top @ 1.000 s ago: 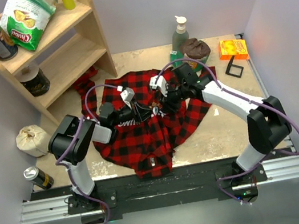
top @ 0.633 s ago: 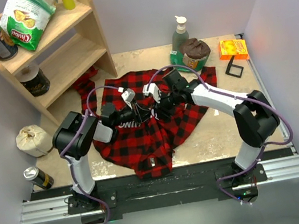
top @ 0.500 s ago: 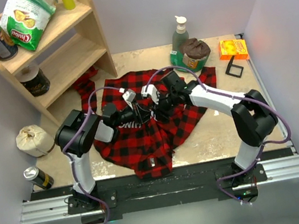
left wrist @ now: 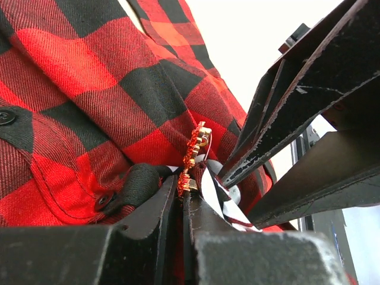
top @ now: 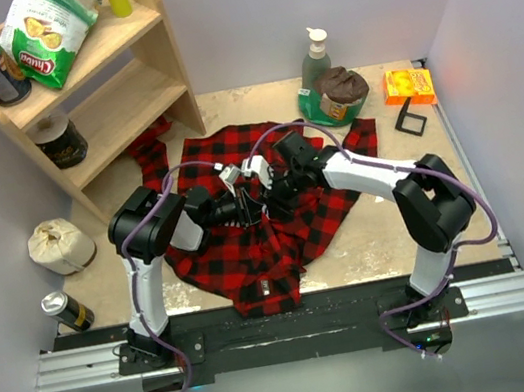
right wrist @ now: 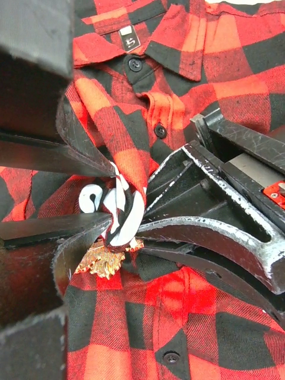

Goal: Remove the brooch from the garment
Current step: Remove the brooch from the clothes.

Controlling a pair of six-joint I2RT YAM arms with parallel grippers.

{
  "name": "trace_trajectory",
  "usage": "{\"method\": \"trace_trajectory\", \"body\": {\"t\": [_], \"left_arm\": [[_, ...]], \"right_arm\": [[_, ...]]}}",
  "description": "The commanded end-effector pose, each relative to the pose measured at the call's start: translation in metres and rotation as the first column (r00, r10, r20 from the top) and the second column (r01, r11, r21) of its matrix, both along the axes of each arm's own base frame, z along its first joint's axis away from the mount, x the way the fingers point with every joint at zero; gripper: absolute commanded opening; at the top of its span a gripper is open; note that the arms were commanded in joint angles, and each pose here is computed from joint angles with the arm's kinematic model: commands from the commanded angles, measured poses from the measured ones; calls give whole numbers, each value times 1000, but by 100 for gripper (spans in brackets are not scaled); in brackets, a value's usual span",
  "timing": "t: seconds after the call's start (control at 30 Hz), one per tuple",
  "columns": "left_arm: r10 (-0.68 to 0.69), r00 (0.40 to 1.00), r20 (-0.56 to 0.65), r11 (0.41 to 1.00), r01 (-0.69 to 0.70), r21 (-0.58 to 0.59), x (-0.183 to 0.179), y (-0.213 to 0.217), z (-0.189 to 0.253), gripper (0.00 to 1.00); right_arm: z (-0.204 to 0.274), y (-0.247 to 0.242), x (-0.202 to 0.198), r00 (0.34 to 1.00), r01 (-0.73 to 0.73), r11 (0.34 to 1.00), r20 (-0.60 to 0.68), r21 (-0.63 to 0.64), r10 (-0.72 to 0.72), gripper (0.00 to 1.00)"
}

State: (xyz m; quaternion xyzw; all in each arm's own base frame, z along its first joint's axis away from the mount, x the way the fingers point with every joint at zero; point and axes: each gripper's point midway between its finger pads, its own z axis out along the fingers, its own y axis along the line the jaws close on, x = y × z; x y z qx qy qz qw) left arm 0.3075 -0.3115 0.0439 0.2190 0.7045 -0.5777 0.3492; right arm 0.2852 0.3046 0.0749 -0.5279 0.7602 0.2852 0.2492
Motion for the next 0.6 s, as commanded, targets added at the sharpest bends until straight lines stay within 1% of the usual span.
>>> {"method": "trace_trajectory", "body": {"t": [0.0,0.13,0.17,0.23,0.27,0.4,0.57], "left_arm": [[55,849,525,964,93,-250,4,-5,112,0],[43,847,530,962,109,-251,1,-6,116,0],[43,848,529,962,109,-252,1,-6,116,0],[37,846,531,961,115,-251,-1,-6,117,0],[37,846,532,961,115,-251,0,-6,117,0],[34,843,537,960,121,-252,-1,-6,120,0],[34,841,540,957,128,-260,-2,-6,127,0]], "right_arm": [[45,16,-2,996,-49,995,75,91,42,35],[64,9,-1,991,-66,994,124,86,55,35],[67,7,-2,991,-68,994,117,87,58,36],[80,3,5,988,-67,993,147,98,52,36],[83,0,6,989,-65,993,142,98,51,36],[98,-16,30,988,-17,990,155,140,-5,36],[95,-36,57,988,58,982,128,179,-82,37]]}}
